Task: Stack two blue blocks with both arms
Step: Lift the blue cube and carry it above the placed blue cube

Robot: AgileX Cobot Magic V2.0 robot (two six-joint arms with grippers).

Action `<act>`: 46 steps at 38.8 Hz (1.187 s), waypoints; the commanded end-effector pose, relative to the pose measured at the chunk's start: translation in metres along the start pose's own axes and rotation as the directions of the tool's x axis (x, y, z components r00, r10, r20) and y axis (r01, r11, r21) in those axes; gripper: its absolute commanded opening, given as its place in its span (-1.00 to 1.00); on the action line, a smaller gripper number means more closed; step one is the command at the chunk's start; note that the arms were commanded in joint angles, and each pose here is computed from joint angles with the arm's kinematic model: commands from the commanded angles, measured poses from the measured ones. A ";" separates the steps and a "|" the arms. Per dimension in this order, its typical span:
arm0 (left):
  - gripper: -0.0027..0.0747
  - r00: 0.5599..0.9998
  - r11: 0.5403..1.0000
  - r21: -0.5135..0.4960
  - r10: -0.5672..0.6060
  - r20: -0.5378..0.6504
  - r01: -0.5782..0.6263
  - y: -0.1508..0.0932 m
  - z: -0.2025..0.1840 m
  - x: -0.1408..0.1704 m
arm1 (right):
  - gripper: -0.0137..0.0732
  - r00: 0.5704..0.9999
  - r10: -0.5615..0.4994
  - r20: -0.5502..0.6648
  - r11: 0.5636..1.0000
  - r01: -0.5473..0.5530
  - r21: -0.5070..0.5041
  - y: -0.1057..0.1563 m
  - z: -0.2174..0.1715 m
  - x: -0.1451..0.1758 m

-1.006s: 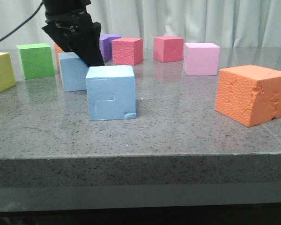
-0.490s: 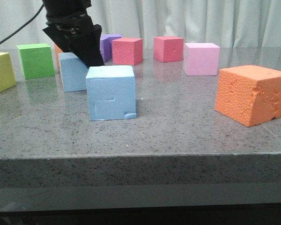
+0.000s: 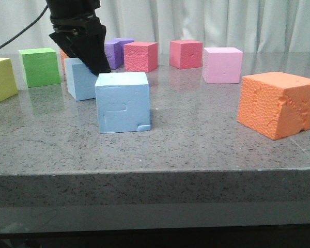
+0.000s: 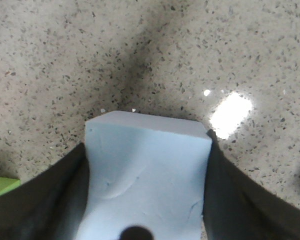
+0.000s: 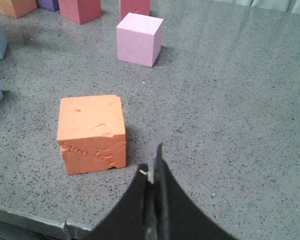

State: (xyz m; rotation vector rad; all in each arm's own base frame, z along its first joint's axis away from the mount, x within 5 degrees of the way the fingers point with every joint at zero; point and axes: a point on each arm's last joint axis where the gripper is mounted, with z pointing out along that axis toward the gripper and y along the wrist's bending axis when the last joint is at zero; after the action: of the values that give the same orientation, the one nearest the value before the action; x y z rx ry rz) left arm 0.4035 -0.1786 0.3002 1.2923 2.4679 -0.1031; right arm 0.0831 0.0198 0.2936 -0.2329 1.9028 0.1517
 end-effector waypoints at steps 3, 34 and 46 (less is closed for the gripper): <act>-0.04 0.993 0.998 -0.027 -0.051 0.109 0.054 -0.007 -0.050 -0.009 | -0.83 0.995 -0.028 0.095 1.000 0.028 -0.002 0.000 -0.002 -0.014; -0.04 0.841 0.948 0.131 -0.318 0.437 0.290 -0.057 -0.190 0.004 | -0.83 0.995 -0.028 0.095 1.000 0.028 -0.002 0.000 -0.002 -0.014; -0.04 0.904 0.947 0.180 -0.309 0.297 0.264 -0.084 -0.156 0.015 | -0.83 0.995 -0.028 0.095 1.000 0.028 -0.002 0.000 -0.002 -0.014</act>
State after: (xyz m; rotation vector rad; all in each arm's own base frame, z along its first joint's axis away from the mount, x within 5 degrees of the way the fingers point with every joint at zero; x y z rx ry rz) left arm 0.3054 -0.1785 0.4204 0.8447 2.4027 -0.4718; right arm 0.0831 0.0198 0.2936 -0.2329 1.9028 0.1517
